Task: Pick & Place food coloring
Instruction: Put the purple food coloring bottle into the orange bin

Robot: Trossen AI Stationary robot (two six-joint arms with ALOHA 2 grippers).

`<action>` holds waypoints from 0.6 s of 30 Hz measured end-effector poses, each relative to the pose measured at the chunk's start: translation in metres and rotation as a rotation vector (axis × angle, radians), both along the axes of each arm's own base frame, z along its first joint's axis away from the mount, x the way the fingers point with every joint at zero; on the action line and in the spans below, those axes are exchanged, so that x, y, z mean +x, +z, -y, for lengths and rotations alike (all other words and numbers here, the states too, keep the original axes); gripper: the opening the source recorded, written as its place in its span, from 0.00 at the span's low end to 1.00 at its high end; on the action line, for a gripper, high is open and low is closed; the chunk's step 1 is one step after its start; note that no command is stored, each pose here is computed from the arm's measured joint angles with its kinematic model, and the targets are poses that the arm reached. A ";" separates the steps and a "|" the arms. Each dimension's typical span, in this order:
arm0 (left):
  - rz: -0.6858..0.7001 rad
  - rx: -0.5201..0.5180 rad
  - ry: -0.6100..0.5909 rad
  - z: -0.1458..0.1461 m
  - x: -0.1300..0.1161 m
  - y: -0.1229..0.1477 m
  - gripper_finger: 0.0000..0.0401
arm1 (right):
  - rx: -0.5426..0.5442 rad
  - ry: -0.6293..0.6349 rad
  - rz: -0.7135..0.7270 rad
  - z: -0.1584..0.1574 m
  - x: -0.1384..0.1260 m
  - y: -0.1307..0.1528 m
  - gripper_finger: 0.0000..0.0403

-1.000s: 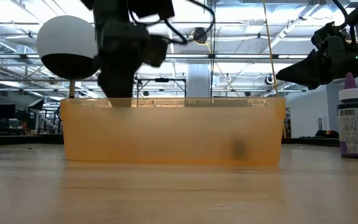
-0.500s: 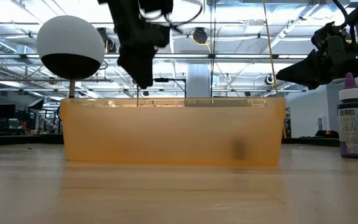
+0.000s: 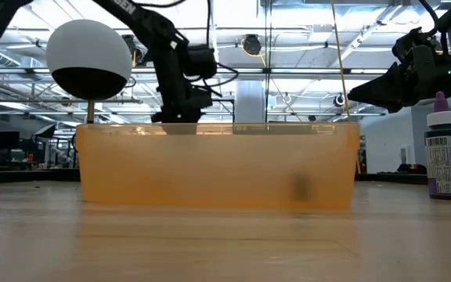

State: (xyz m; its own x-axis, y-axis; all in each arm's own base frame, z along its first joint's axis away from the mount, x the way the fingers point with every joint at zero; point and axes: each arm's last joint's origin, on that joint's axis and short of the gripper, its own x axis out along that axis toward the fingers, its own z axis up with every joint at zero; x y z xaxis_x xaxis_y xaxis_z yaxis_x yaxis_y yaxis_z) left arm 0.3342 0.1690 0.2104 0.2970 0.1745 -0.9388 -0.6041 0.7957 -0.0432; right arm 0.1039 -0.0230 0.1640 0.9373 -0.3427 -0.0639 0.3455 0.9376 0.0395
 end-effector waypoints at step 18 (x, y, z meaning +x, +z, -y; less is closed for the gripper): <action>-0.005 0.056 -0.052 0.002 0.015 -0.018 0.48 | 0.000 0.000 0.000 0.000 0.000 0.000 0.21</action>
State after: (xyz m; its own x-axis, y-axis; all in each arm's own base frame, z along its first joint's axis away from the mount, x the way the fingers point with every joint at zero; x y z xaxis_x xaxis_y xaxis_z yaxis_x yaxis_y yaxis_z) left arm 0.3493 0.1675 0.1926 0.3023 0.2109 -0.9296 -0.5622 0.8270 0.0048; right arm 0.1039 -0.0230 0.1640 0.9372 -0.3429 -0.0637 0.3457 0.9375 0.0391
